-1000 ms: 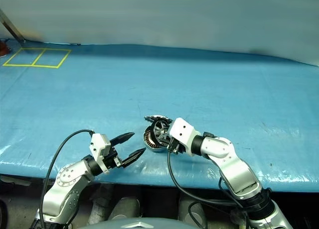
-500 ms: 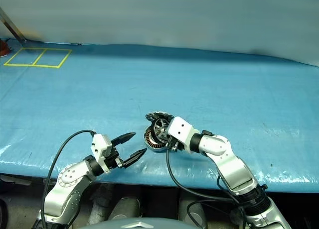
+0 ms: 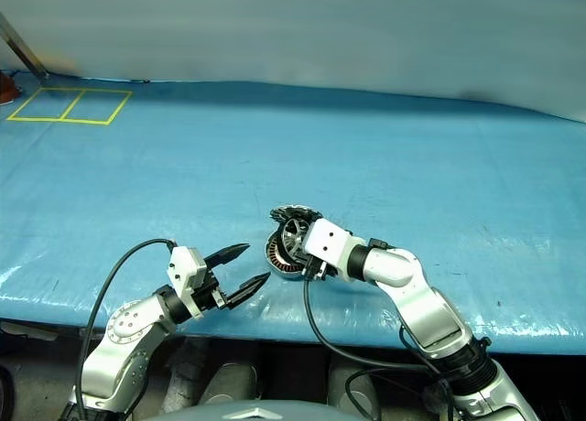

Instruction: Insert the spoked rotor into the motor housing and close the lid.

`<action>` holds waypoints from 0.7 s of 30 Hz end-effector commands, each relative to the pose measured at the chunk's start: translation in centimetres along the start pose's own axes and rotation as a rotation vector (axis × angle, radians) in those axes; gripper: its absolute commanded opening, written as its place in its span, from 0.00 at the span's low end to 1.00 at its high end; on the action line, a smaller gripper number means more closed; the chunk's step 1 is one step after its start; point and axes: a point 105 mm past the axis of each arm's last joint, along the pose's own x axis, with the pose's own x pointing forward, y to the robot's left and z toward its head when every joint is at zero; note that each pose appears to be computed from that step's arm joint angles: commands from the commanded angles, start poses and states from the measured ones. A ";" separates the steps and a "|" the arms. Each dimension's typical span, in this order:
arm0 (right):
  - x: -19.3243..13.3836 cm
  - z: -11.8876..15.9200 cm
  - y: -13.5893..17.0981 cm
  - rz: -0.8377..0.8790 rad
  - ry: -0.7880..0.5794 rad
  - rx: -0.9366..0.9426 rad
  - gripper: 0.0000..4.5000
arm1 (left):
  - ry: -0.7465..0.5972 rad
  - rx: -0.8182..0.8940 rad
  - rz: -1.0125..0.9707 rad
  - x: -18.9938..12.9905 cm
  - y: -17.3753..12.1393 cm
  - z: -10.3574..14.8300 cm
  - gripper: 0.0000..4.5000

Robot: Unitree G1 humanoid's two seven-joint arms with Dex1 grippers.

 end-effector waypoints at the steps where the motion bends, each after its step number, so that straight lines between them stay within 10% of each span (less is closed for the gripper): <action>1: -0.2 0.5 0.2 0.019 -0.017 -0.011 0.60 | -0.029 0.014 -0.009 0.3 -0.2 0.7 0.88; 4: -0.3 0.9 0.3 0.028 -0.035 0.021 0.81 | -0.029 0.012 -0.009 0.3 -0.3 0.6 0.88; 19: -0.5 2.8 -0.5 0.001 -0.159 0.117 0.81 | -0.032 0.014 0.003 0.2 0.0 0.7 0.88; 21: -0.2 2.6 0.0 0.023 -0.157 0.136 0.69 | -0.028 0.015 0.007 0.1 0.2 0.5 0.88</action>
